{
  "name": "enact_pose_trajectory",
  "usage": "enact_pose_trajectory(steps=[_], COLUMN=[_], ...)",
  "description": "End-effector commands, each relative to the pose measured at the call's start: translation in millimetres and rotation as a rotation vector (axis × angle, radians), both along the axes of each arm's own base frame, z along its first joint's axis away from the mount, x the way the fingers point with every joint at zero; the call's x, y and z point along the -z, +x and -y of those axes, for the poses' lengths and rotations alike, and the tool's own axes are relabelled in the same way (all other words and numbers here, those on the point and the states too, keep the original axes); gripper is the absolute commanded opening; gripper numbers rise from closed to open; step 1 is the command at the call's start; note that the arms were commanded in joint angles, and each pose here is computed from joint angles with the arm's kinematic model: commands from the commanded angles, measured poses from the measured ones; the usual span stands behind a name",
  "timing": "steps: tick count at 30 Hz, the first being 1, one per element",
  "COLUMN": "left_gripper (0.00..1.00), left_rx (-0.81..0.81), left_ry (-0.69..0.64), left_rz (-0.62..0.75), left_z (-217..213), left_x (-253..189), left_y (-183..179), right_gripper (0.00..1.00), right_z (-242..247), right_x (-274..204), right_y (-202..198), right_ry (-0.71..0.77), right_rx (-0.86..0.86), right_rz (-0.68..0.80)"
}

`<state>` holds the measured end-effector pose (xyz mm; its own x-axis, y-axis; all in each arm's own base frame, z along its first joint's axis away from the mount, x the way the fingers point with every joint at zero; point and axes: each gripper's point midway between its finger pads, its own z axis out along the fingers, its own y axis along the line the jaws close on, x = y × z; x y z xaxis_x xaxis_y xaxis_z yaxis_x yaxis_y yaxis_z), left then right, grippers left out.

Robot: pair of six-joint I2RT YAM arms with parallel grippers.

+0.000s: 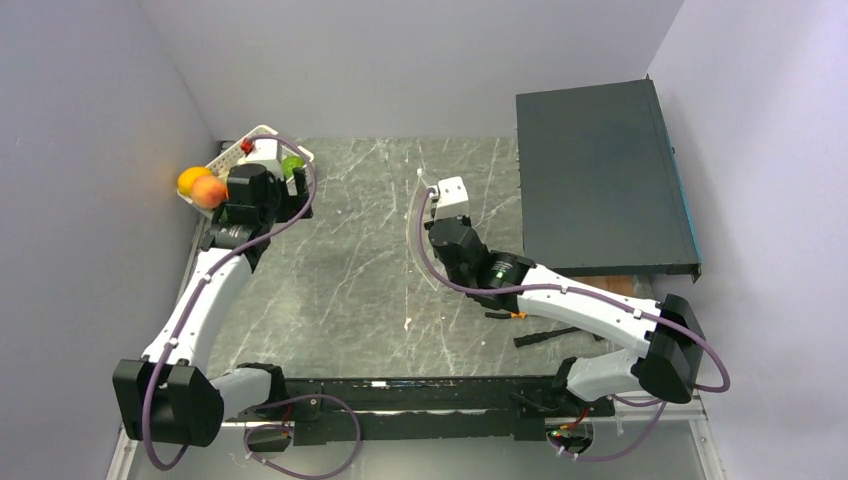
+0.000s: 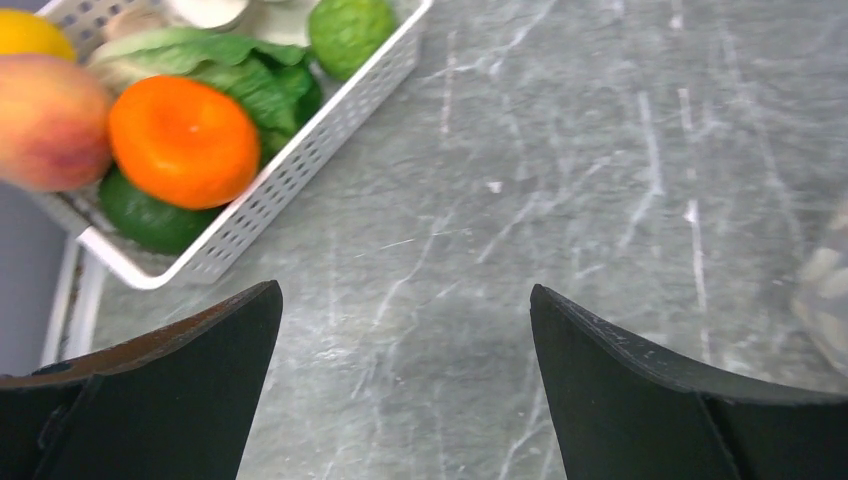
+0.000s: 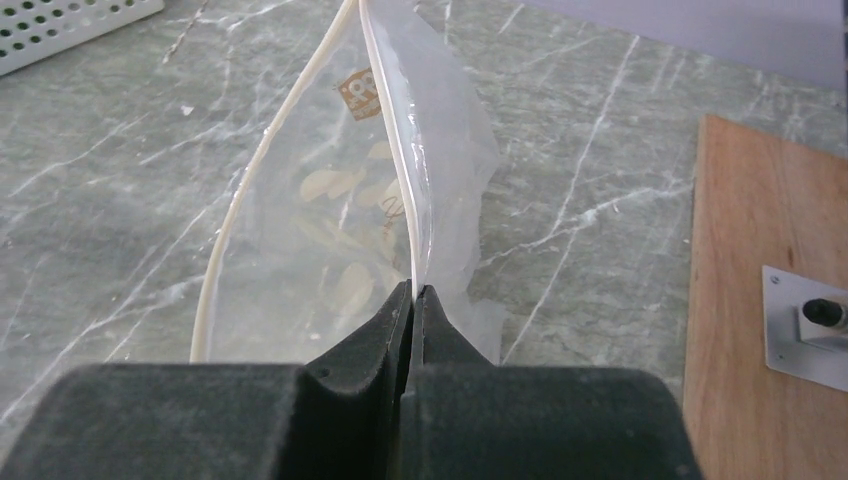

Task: Place the food in the zip-top bag and seal the zipper
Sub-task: Pick up the fake vegetable from the bin.

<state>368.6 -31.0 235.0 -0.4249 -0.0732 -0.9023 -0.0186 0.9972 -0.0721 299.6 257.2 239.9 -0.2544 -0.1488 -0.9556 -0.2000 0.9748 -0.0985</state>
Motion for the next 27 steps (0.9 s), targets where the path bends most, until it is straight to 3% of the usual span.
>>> enact_pose_trajectory(steps=[1, 7, 13, 17, 27], left_gripper=[1.00, 1.00, 1.00, 1.00, 0.99], left_rx=[-0.190, -0.442, -0.599, -0.549, -0.496], left_ry=[0.083, -0.136, -0.373, -0.467, -0.499], left_rz=[0.011, 0.000, 0.041, 0.102, 0.109], left_z=[-43.4, -101.1, -131.5, -124.3, -133.2], left_x=[-4.1, 5.2, 16.2, 25.6, 52.3], left_y=[4.7, 7.9, 23.5, 40.9, 55.9], right_gripper=[0.00, 0.00, 0.00, 0.00, 0.00], right_z=[-15.2, -15.8, -14.1, -13.7, -21.1], right_x=[-15.5, -16.0, -20.5, -18.1, -5.4], right_y=[-4.0, -7.9, -10.1, -8.5, -3.7], right_ry=[0.064, 0.078, 0.097, 0.085, 0.064], right_rx=[-0.080, -0.109, -0.115, -0.108, -0.107], right_rz=[0.011, 0.013, 0.025, 0.026, 0.014])
